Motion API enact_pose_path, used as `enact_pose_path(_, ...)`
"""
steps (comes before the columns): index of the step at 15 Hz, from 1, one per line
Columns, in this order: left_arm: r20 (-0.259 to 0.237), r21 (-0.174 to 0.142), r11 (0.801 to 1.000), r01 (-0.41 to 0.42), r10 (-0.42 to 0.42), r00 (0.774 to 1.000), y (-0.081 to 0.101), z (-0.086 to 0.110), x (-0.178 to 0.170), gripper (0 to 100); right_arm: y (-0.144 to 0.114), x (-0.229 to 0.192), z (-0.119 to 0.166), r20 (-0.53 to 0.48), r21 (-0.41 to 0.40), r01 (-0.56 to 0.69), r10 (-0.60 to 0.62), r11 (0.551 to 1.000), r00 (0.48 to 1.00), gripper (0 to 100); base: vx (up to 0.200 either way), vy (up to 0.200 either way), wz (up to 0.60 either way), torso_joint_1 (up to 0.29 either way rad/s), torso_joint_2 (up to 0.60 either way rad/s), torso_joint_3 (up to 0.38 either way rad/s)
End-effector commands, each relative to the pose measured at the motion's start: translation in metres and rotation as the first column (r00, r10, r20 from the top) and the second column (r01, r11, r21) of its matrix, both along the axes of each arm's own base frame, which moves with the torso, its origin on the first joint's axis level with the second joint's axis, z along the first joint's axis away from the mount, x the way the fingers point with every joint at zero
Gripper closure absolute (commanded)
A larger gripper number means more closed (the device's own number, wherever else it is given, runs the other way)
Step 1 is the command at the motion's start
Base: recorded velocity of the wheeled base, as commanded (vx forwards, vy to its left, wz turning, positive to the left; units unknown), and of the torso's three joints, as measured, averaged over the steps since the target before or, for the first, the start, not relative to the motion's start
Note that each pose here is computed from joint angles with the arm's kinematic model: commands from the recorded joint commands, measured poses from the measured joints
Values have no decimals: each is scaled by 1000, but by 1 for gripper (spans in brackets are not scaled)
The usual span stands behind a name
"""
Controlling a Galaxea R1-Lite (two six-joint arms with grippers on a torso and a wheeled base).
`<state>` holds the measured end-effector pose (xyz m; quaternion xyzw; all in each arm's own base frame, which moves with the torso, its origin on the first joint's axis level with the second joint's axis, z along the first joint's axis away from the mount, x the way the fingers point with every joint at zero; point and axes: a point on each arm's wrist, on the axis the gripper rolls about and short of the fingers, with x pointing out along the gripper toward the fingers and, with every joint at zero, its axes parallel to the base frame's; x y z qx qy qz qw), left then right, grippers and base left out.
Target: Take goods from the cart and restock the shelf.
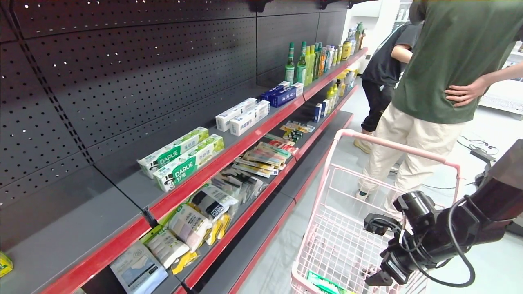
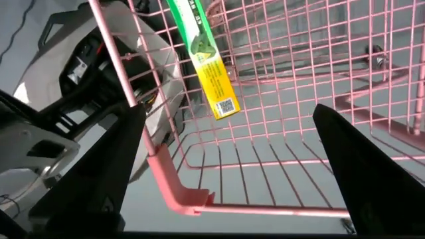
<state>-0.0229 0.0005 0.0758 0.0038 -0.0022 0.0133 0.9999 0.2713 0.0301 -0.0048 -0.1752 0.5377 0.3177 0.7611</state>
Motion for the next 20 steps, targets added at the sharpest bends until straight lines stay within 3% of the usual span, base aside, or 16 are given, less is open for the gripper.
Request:
enact_pose_path(1, -1, 0, 1000, -1, 1, 1000, 0, 0, 0, 0, 3, 3, -9, -19, -5, -26, 26, 1000, 999, 0, 0, 0, 0, -144, 344, 188)
enact_pose_path(9, -1, 0, 1000, -1, 1, 1000, 0, 0, 0, 0, 3, 12, -19, -12, -4, -93, 93, 996, 996, 0, 0, 0, 0, -148, 353, 200)
enact_pose_path(12, 0, 0, 1000, -1, 1, 1000, 0, 0, 0, 0, 2, 12, -20, 1, 36, -147, 147, 988, 989, 0, 0, 0, 0, -165, 382, 227)
enact_pose_path(20, 0, 0, 1000, -1, 1, 1000, 0, 0, 0, 0, 4, 10, -16, 12, 39, -162, 161, 986, 987, 0, 0, 0, 0, -192, 491, 295)
